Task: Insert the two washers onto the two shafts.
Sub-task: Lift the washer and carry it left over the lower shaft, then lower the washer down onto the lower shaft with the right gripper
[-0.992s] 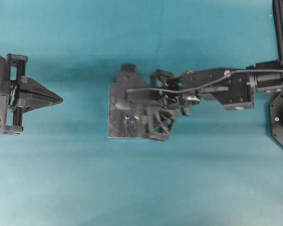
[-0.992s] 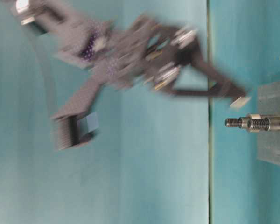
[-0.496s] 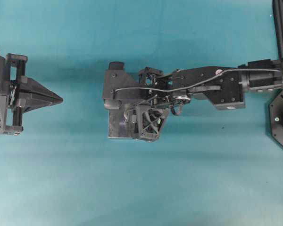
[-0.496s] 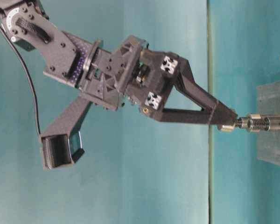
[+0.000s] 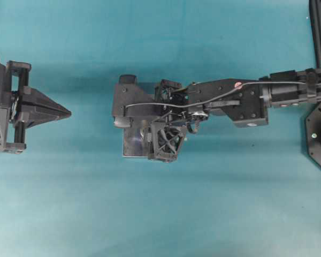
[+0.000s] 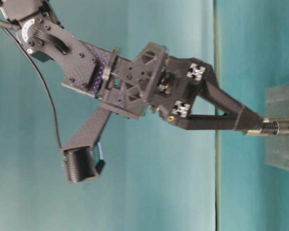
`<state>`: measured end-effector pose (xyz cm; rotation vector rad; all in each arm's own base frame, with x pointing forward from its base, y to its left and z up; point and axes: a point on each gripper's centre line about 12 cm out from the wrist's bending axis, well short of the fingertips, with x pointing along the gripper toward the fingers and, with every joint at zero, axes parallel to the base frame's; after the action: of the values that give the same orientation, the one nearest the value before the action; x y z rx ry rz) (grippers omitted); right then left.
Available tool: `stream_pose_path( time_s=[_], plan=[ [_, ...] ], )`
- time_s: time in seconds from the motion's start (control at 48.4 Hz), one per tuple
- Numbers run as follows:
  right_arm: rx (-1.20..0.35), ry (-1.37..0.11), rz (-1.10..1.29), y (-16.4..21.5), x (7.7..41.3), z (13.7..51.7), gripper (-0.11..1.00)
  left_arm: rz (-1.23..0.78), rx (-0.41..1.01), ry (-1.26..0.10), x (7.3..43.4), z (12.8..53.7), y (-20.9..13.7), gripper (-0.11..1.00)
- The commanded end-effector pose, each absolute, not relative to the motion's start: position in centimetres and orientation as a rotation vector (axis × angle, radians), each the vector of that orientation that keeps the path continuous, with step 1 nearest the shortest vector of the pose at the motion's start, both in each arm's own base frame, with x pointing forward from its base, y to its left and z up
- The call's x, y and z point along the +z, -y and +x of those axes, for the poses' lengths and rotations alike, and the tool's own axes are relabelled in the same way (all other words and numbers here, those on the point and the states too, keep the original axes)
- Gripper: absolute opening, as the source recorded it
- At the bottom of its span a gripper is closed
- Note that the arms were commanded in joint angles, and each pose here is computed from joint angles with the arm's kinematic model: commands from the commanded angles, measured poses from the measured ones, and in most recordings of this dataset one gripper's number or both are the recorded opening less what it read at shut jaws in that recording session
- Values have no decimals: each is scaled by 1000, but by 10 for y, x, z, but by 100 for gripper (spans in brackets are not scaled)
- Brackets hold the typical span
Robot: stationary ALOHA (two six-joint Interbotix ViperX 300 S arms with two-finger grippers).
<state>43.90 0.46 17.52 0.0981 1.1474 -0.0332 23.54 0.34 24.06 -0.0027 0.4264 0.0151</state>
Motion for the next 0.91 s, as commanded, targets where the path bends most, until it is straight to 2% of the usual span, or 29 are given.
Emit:
stream_pose_path(
  time_s=[0.0, 0.62, 0.889],
  plan=[
    [-20, -1106, 84, -6, 191, 445, 33, -1, 15, -403, 247, 237, -3, 0],
    [-2, -1158, 56, -7, 182, 451, 33, -1, 13, -400, 247, 237, -3, 0],
    [0, -1135, 59, -7, 184, 454, 33, -8, 13, -402, 247, 237, -3, 0]
  ],
)
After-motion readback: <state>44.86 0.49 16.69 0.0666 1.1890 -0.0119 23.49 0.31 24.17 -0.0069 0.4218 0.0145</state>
